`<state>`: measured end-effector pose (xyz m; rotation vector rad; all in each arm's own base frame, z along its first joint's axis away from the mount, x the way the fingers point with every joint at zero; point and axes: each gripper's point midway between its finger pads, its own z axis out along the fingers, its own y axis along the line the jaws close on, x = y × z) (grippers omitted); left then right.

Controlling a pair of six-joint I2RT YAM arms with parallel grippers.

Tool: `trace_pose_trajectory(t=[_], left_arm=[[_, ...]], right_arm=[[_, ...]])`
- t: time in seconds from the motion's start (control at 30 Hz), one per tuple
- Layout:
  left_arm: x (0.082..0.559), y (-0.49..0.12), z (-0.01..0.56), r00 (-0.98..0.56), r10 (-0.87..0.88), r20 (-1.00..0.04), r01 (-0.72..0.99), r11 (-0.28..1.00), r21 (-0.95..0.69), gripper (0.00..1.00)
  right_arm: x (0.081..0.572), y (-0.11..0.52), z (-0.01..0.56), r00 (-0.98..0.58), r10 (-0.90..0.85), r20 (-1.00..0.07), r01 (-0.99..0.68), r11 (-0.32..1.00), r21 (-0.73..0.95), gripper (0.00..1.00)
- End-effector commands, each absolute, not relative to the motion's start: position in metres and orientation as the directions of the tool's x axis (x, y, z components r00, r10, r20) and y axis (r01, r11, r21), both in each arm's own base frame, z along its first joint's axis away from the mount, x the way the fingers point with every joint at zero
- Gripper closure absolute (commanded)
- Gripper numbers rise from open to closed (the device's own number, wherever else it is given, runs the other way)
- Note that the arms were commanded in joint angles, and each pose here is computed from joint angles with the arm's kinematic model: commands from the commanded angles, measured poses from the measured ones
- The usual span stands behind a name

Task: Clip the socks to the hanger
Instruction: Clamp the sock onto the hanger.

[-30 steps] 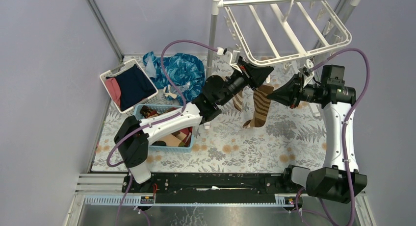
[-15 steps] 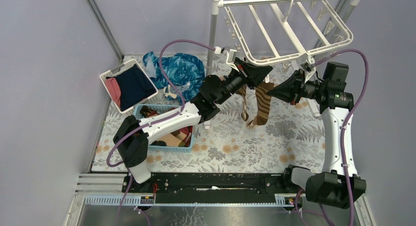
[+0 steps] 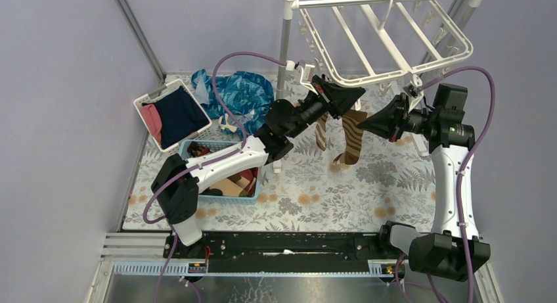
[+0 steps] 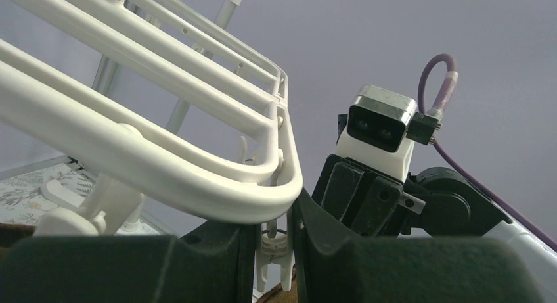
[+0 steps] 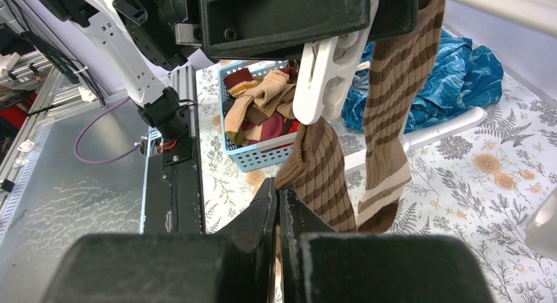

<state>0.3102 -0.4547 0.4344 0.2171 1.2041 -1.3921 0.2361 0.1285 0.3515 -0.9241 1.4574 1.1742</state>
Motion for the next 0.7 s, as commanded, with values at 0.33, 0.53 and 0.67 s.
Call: trace_pose_trajectory(t=[0.33, 0.53, 0.67], left_arm=[[0.302, -0.449, 0.447, -0.255, -0.650, -0.716, 0.849, 0.204, -0.487, 0.87], [0.303, -0.449, 0.447, -0.257, -0.652, -0.713, 0.851, 0.198, -0.487, 0.87], [0.305, -0.448, 0.447, -0.253, -0.654, -0.713, 0.849, 0.203, -0.487, 0.87]], right_arm=[[0.216, 0.136, 0.379, -0.150, 0.062, -0.987, -0.978, 0.134, 0.157, 1.00], [0.214, 0.136, 0.384, -0.140, 0.059, -0.988, -0.980, 0.134, 0.147, 1.00], [0.210, 0.137, 0.386, -0.132, 0.058, -0.989, -0.981, 0.134, 0.139, 1.00]])
